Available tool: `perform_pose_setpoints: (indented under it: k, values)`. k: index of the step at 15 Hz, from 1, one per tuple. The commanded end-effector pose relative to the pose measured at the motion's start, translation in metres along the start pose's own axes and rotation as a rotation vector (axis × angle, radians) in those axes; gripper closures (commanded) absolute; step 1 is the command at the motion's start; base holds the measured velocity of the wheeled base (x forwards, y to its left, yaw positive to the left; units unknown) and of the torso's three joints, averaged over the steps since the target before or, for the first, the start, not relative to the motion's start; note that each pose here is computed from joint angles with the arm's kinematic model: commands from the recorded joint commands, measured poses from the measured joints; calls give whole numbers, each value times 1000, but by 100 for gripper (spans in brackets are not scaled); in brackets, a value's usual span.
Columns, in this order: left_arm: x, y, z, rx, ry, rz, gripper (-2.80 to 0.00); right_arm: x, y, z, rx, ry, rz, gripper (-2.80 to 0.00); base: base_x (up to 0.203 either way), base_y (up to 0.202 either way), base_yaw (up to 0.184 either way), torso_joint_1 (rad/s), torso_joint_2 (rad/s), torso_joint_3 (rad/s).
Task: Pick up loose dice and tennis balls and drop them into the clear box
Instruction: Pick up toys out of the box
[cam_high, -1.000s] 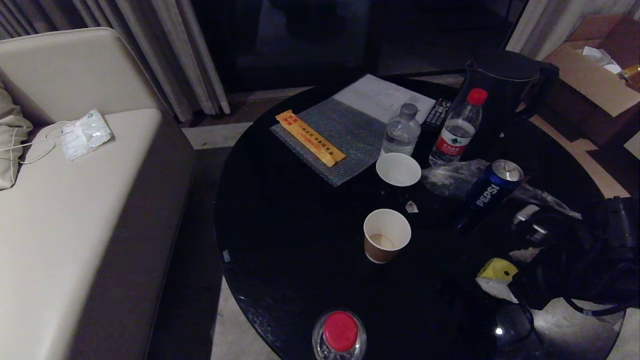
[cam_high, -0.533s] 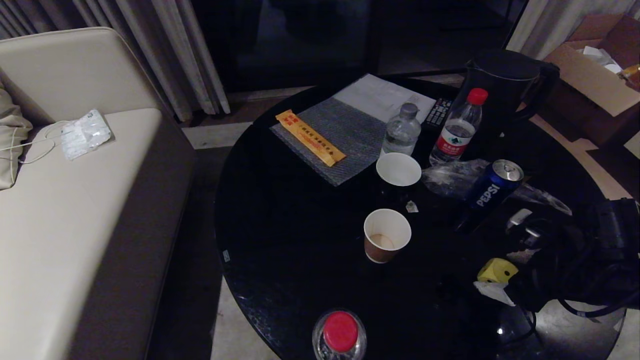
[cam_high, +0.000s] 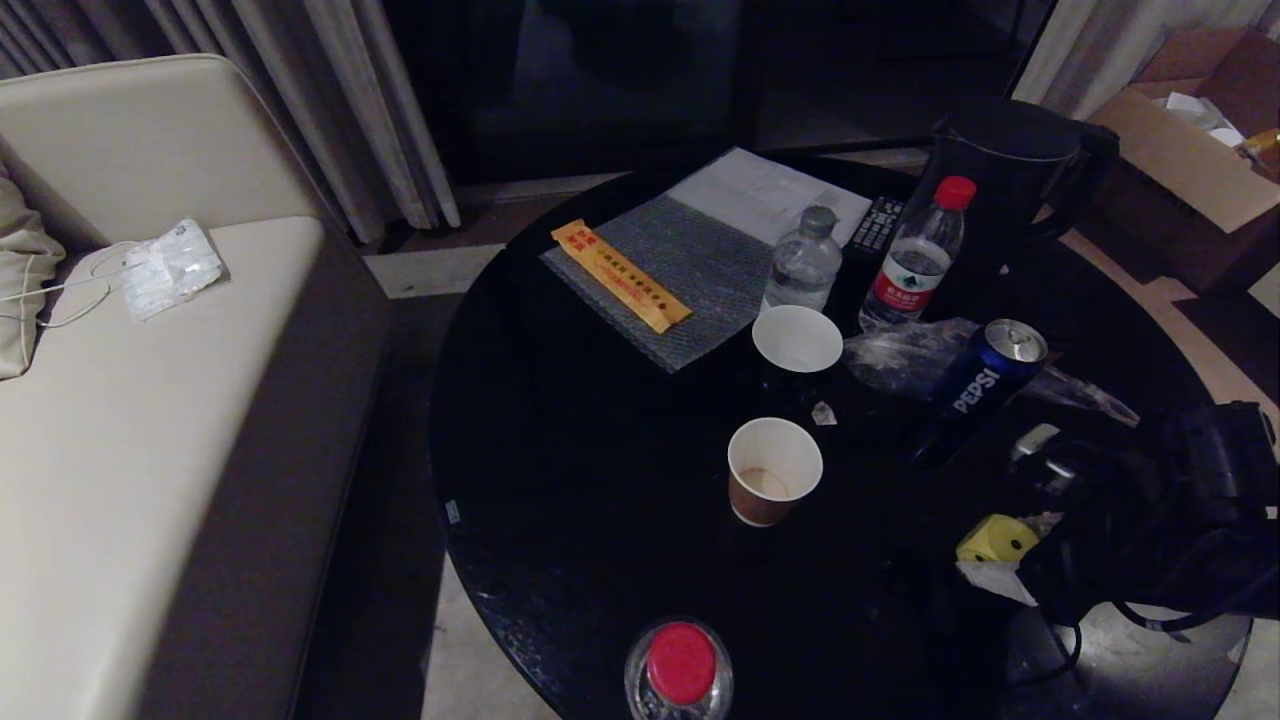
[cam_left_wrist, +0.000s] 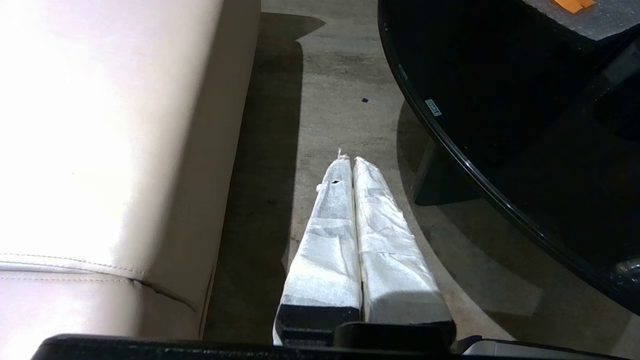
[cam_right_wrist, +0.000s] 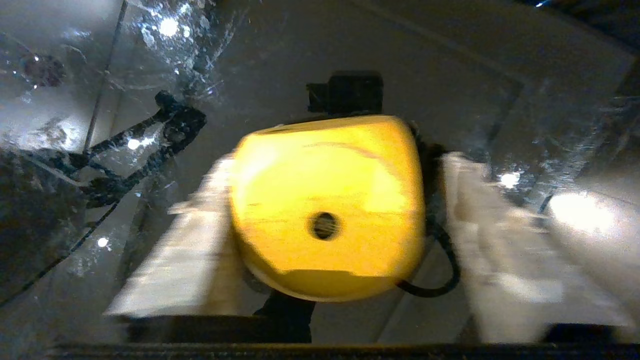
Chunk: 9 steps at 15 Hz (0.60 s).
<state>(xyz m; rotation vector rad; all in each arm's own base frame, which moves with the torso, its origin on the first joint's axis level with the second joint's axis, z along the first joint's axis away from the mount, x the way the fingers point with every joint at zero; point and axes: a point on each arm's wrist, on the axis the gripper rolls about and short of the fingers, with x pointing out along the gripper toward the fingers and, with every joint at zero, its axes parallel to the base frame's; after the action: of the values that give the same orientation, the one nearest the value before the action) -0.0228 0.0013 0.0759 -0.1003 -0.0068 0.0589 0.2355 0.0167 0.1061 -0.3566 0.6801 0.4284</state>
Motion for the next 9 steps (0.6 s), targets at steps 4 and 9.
perform_pose_setpoints:
  k: [4,9]
  values:
    - [0,0,0,-1,2,1,0,-3,0,-2,8,1,-6,0,0,0,0,0,0,0]
    - [0,0,0,-1,1,1,0,-53,3,-2,83,-54,-153,0,0,0,0,0,0,0]
